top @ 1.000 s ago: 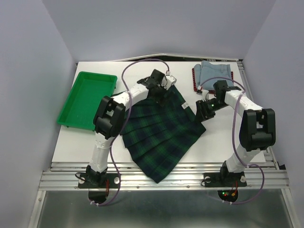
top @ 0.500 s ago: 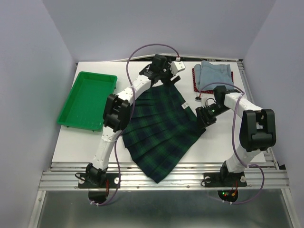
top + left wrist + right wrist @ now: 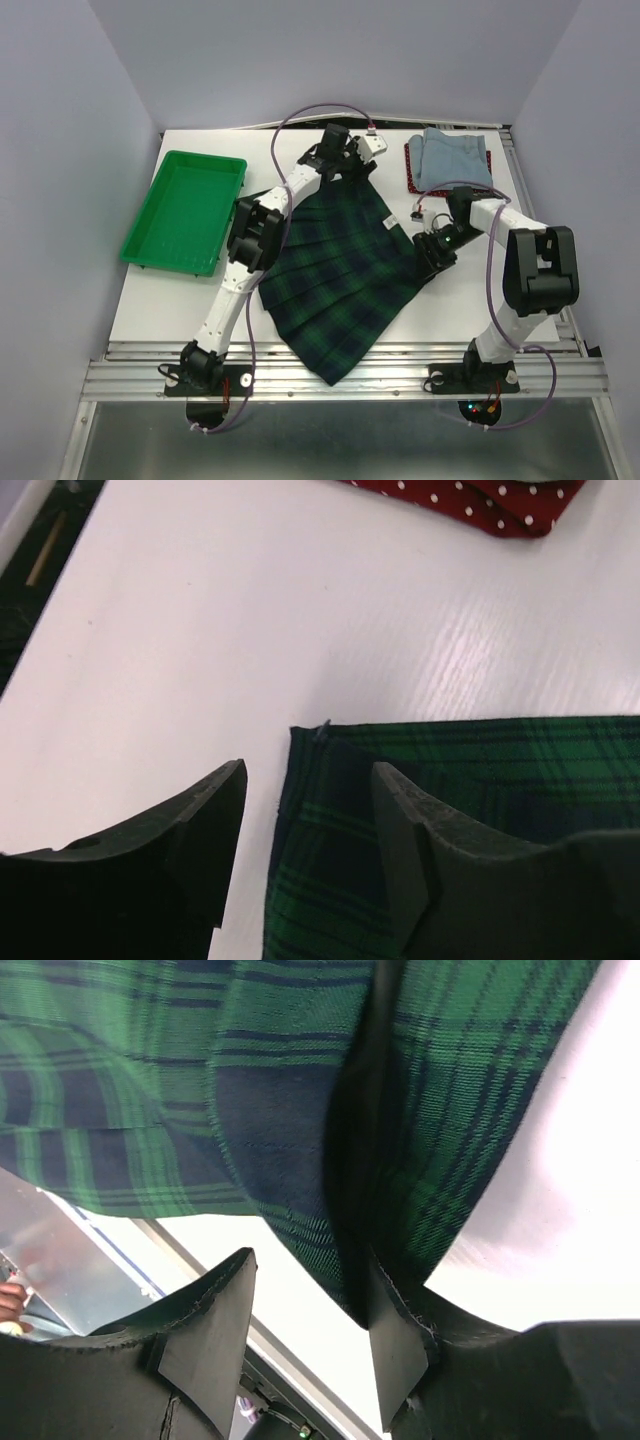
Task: Fold and stack the skirts
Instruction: Flatten the skirt out
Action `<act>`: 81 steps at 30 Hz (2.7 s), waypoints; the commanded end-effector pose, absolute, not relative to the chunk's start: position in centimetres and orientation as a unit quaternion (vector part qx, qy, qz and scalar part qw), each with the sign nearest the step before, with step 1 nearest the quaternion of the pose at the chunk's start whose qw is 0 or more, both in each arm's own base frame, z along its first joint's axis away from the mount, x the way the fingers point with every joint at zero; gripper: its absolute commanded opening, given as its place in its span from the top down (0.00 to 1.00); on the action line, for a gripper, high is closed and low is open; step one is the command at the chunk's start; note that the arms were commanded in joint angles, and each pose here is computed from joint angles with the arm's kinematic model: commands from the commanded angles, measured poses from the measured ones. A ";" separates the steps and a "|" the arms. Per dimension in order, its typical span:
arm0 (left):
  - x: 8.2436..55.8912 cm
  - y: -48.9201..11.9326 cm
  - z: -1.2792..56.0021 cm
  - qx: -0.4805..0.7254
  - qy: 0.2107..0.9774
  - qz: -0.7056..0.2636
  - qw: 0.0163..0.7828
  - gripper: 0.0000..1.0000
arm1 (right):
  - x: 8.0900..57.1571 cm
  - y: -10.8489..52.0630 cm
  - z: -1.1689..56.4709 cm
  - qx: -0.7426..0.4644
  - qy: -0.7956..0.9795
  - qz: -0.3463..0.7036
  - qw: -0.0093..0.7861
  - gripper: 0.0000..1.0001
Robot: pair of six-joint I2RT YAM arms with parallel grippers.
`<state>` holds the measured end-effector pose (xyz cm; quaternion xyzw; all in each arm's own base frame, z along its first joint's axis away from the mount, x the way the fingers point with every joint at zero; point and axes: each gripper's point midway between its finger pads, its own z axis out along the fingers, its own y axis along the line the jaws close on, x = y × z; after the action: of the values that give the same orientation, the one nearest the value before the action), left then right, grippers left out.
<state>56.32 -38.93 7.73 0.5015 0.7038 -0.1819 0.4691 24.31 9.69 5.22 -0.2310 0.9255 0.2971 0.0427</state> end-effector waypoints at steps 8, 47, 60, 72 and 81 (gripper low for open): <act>58.7 -39.1 11.4 0.482 0.687 -0.166 0.517 0.24 | 25.1 8.9 3.3 -0.222 0.937 0.268 0.032 0.53; 63.4 -32.1 15.5 0.237 0.751 -0.291 0.543 1.00 | 22.8 8.3 0.8 -0.209 0.941 0.263 -0.031 0.99; 61.6 -30.5 22.7 0.288 0.751 -0.166 0.570 0.17 | 25.8 9.7 3.0 -0.128 0.953 0.276 -0.010 0.77; 43.6 -23.4 17.2 0.390 0.831 -0.162 0.363 0.44 | 33.2 9.3 13.9 -0.139 0.935 0.222 0.239 0.32; 38.0 -25.1 7.5 0.445 0.847 -0.154 0.246 0.53 | 33.8 9.7 6.8 -0.166 0.942 0.241 0.166 0.76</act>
<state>39.91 -24.60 10.43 0.4170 0.8464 -0.1561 0.2923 34.13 9.54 10.07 -0.1549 0.9402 0.2288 0.1993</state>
